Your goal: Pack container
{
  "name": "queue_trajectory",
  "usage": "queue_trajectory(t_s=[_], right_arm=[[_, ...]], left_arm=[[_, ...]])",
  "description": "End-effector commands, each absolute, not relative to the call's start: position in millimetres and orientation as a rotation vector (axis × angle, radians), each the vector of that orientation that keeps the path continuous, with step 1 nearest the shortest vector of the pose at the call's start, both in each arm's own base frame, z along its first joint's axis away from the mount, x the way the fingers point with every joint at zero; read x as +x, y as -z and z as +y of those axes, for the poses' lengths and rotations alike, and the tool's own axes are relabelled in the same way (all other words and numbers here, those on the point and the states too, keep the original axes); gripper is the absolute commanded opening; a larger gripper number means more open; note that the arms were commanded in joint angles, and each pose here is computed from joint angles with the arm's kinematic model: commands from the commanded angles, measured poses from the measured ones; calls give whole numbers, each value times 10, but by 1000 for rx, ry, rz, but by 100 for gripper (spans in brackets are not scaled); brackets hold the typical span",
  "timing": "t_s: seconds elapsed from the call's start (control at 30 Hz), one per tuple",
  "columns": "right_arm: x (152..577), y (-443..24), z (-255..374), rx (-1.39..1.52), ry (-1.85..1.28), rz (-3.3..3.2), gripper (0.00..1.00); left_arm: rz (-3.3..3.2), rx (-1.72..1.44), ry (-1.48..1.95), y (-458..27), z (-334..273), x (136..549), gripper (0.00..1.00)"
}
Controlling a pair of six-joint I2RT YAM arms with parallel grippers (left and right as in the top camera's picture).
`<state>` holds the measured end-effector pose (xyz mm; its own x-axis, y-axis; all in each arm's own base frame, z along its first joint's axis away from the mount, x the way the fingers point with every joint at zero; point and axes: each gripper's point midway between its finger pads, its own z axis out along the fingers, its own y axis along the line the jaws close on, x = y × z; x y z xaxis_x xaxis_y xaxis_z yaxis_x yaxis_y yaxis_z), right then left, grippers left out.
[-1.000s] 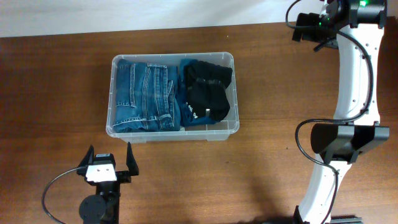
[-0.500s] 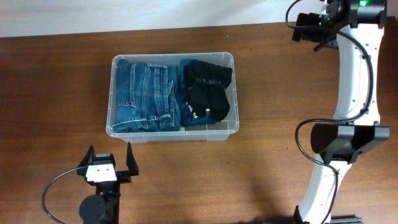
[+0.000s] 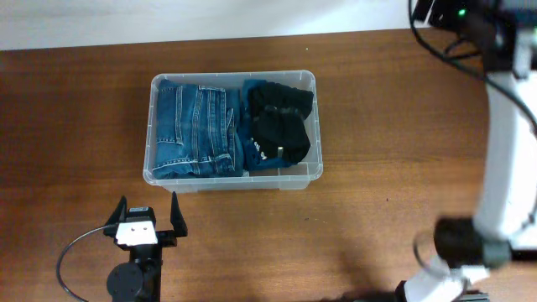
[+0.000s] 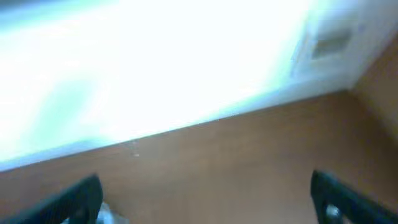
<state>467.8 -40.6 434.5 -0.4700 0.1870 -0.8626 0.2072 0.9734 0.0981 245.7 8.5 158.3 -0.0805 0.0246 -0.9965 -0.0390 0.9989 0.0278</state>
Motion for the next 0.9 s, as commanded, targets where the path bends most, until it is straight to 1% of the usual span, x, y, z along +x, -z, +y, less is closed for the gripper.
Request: queue_trajectory(t_s=[0.0, 0.1, 0.43, 0.53, 0.87], right_arm=[[4453, -4656, -147, 127, 24, 1958, 98], [4251, -4756, 61, 26, -8, 1837, 98], [3603, -4510, 127, -11, -58, 1672, 98], [3376, -4302, 118, -10, -58, 1634, 98], [2857, -3689, 85, -5, -52, 1543, 98]], left_arm=[[1650, -4, -40, -1563, 64, 2458, 99], [1650, -4, -40, -1562, 64, 2458, 99], [1650, -4, -40, -1563, 64, 2458, 99], [1650, -4, -40, -1563, 64, 2458, 99], [1650, -4, -40, -1563, 64, 2458, 99]])
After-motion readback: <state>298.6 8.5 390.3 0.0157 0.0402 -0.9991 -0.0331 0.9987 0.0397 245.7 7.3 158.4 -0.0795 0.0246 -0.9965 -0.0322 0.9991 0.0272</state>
